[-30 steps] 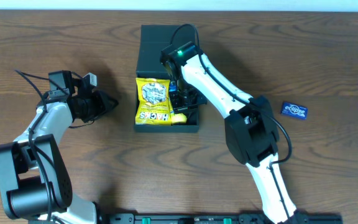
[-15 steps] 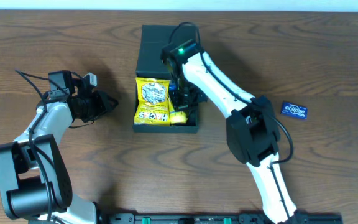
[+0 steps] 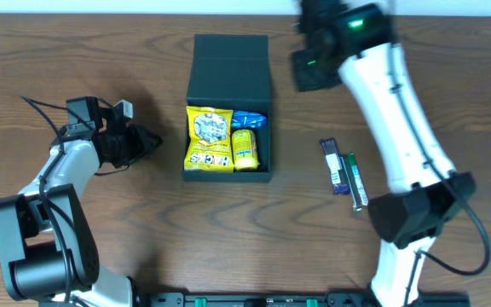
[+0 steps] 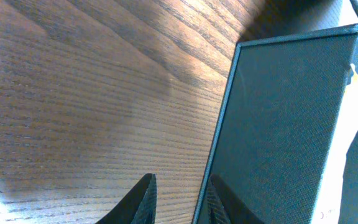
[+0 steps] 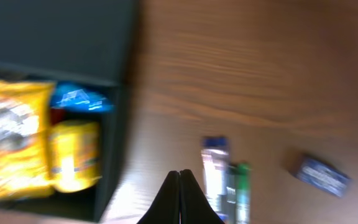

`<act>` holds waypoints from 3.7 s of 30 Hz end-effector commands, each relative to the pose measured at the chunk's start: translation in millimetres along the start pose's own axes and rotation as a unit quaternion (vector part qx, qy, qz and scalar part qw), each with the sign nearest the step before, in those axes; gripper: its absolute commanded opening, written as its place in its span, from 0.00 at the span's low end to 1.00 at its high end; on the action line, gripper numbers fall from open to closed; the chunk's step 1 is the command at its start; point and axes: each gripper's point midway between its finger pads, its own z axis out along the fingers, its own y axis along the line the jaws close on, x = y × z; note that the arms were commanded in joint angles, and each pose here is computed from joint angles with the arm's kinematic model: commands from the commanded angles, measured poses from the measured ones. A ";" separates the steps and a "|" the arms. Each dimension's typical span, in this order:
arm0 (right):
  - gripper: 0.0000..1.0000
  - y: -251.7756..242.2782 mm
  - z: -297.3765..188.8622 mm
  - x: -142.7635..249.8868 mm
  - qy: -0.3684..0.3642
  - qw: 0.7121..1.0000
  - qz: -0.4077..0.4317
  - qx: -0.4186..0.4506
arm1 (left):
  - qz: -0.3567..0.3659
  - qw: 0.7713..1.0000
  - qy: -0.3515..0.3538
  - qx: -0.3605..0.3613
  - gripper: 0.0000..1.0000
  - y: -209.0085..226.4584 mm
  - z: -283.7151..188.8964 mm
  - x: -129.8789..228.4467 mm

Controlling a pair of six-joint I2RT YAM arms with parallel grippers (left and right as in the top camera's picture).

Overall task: Pack container
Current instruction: 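Move the right gripper to the blue mint tin and grasp it, then carry the blue mint tin into the box beside the yellow jar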

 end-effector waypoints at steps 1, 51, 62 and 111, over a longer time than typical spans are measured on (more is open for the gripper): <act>0.02 -53.5 16.1 2.2 0.023 0.995 0.087 0.044 | -0.003 1.000 -0.006 -0.001 0.28 -1.0 -0.6 -7.6; 0.68 -207.2 187.4 143.4 0.147 0.807 0.567 0.078 | -0.078 0.997 -0.006 -0.010 0.36 2.4 -0.6 -7.0; 0.63 -209.7 197.4 146.7 0.137 0.806 0.571 0.076 | -0.087 0.996 -0.006 -0.010 0.35 2.4 -0.6 -6.8; 0.01 12.8 81.6 21.3 0.048 0.977 -0.097 -0.183 | -0.079 0.997 -0.013 -0.020 0.35 6.0 -0.8 -9.6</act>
